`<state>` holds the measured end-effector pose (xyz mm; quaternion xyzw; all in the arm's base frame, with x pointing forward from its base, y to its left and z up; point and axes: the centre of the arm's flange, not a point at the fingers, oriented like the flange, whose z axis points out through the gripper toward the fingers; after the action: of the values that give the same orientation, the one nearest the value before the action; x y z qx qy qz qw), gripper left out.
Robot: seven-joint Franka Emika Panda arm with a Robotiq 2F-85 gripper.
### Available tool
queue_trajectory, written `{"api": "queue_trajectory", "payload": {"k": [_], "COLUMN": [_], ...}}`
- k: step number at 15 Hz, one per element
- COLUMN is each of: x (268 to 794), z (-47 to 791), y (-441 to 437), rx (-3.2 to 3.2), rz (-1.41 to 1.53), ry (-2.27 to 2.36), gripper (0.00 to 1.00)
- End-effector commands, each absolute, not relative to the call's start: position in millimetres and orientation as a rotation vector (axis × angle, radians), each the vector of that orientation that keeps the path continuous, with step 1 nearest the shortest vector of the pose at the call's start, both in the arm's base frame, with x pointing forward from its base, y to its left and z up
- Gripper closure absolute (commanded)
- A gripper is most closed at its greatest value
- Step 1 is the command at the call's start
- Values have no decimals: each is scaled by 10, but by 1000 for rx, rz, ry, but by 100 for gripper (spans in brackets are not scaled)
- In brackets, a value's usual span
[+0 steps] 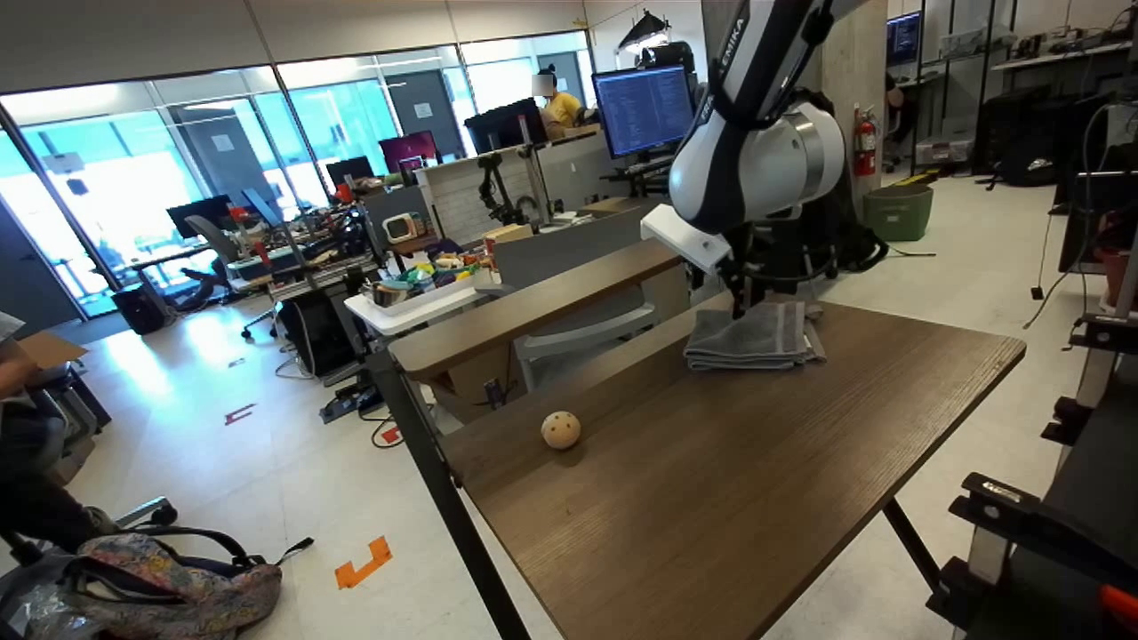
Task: Move the cookie to the left then use the grey towel to wipe the table.
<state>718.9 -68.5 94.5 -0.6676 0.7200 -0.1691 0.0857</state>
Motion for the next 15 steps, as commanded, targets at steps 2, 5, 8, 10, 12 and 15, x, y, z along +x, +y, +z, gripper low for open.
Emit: {"api": "queue_trajectory", "payload": {"k": [2,5,8,10,12,15], "x": [7426,7089,6892,6864,6834,6676], "z": [813,645,780,858,865,812], "y": [-1075,-896,-884,-794,-772,-860], "rx": [-1882,-1985,-2046,-2049,-2072,-2130], "rz": [-617,-345,-266,-162,-79,153], "ry": [2324,2292,2089,2005,1992,1909], "gripper": [0,0,0,0,0,0]}}
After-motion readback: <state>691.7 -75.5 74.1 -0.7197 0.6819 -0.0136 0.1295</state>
